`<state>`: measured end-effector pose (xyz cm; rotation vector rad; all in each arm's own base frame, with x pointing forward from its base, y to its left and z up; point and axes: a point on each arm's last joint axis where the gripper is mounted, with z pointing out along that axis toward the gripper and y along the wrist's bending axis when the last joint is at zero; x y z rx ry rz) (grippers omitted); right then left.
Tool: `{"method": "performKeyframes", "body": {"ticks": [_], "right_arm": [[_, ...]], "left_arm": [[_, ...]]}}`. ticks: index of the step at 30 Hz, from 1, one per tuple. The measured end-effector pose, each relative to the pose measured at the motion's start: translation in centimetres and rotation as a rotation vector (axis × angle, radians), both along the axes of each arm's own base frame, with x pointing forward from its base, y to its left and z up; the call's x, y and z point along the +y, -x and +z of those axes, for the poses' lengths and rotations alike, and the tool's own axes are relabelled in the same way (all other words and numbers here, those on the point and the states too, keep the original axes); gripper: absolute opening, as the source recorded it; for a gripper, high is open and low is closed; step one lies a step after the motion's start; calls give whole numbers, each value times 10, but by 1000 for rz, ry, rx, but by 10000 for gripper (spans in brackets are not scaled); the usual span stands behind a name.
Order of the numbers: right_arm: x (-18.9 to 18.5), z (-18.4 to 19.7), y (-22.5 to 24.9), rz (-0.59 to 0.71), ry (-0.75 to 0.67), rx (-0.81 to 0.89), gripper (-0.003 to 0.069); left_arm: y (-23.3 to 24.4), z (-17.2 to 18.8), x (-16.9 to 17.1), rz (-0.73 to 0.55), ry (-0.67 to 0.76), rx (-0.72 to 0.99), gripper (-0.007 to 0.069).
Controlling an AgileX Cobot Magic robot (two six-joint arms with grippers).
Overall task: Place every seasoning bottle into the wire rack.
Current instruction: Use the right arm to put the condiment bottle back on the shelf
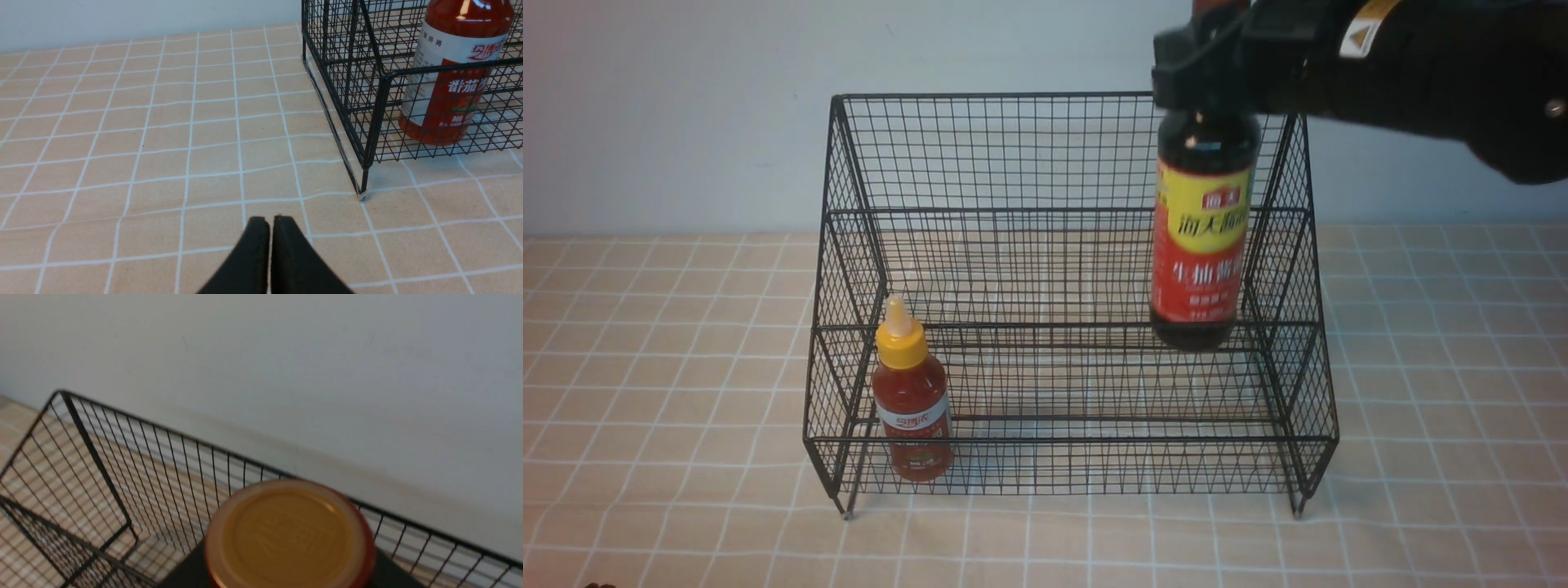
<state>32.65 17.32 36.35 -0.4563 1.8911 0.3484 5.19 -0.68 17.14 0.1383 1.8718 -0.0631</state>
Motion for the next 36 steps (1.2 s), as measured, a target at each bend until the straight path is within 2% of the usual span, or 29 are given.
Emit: {"method": "performKeyframes", "body": {"ticks": [5,18,21,24,26,30,36], "right_arm": [[-2,-13,4,8,69,125,267],[-5,-27,11,18,166,257,268],[-5,-30,11,11,159,289,299],[-6,-28,14,8,151,304,387],[-8,-23,17,7,143,293,449],[-14,3,30,9,125,258,504],[-38,70,75,14,103,188,502]], "left_arm": [[0,0,0,0,0,0,-7],[0,0,0,0,0,0,-7],[0,0,0,0,0,0,-7],[0,0,0,0,0,0,-7],[0,0,0,0,0,0,-7],[0,0,0,0,0,0,-7],[0,0,0,0,0,0,-7]]}}
